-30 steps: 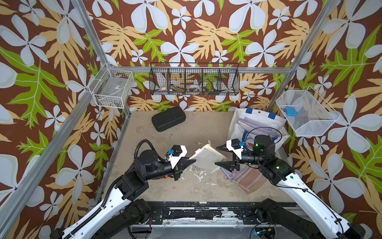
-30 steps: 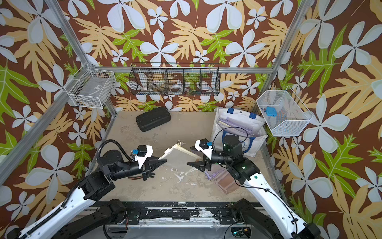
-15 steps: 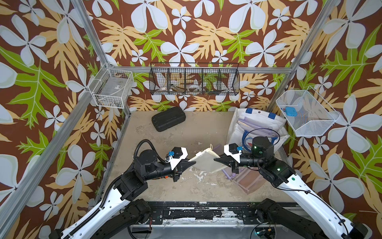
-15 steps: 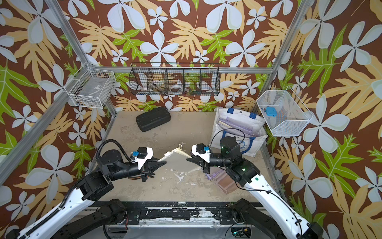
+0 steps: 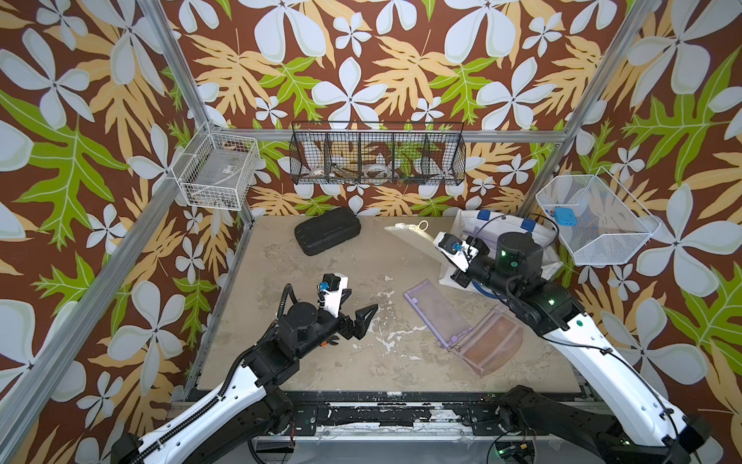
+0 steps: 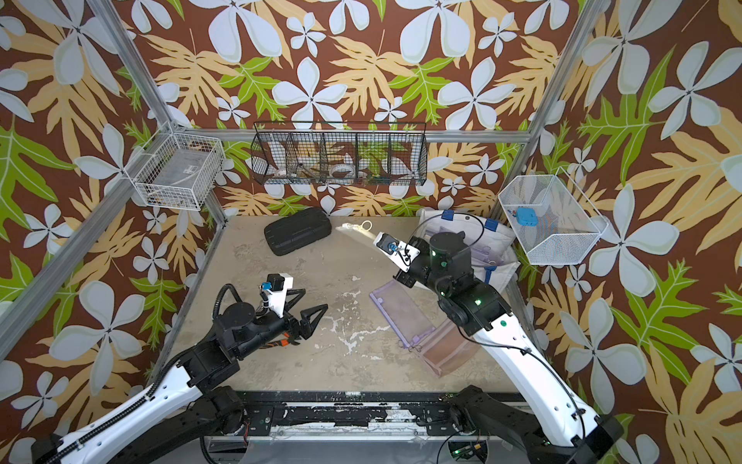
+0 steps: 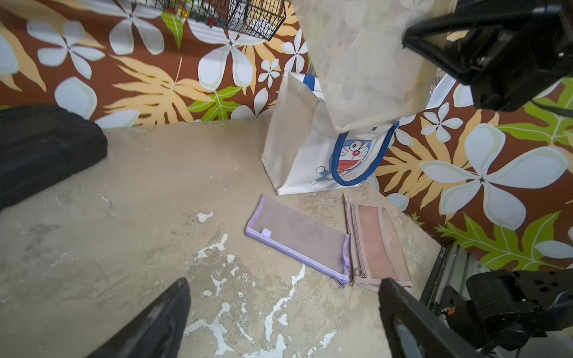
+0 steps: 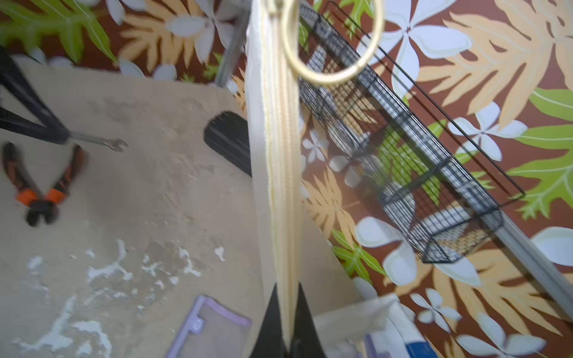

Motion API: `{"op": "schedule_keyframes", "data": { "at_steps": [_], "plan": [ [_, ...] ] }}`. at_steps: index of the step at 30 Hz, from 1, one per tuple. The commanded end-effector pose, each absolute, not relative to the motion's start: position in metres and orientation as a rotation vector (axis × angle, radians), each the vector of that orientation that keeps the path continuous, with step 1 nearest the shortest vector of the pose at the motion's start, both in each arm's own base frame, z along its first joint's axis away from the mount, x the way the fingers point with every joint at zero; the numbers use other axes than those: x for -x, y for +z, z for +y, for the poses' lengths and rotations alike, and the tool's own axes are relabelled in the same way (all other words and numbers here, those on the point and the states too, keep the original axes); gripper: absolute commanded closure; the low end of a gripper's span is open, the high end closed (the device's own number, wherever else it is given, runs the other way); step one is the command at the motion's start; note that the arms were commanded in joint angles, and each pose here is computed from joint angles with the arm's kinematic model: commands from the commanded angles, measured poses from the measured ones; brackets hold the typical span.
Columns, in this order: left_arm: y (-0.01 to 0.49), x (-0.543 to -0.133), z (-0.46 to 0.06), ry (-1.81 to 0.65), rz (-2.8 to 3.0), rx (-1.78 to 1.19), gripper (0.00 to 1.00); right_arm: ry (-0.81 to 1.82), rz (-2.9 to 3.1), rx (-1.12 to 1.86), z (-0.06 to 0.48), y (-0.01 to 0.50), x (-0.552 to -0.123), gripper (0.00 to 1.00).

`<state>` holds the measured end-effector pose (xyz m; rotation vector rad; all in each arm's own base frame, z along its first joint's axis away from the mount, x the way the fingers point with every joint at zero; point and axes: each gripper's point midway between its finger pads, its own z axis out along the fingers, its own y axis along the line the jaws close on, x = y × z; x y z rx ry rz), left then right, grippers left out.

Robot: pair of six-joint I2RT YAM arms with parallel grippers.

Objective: Put the pencil pouch into the canvas bag
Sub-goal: Place the pencil case in the canvas bag.

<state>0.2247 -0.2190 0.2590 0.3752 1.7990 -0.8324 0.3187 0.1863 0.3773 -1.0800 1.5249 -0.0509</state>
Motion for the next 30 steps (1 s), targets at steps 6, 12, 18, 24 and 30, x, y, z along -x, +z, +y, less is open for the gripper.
{"op": "schedule_keyframes", "data": {
  "at_steps": [6, 12, 18, 24, 30],
  "plan": [
    [0.285, -0.208, -0.235, -1.085, 1.674, -0.357, 0.07, -0.429, 1.529, 1.219, 0.133, 0.366, -0.375, 1.0],
    [0.284, -0.202, -0.229, -1.073, 1.66, -0.372, 0.07, -0.509, 1.591, 1.181, 0.099, 0.384, -0.41, 1.0],
    [0.287, -0.198, -0.234, -1.123, 1.648, -0.39, 0.07, -0.598, 1.684, 1.088, 0.06, 0.383, -0.427, 1.0],
    [0.289, -0.193, -0.239, -1.161, 1.64, -0.412, 0.08, -0.602, 1.775, 0.964, 0.014, 0.37, -0.43, 1.0],
    [0.287, -0.192, -0.237, -1.166, 1.64, -0.402, 0.08, -0.554, 1.845, 0.918, -0.012, 0.341, -0.43, 1.0]
  ]
}}
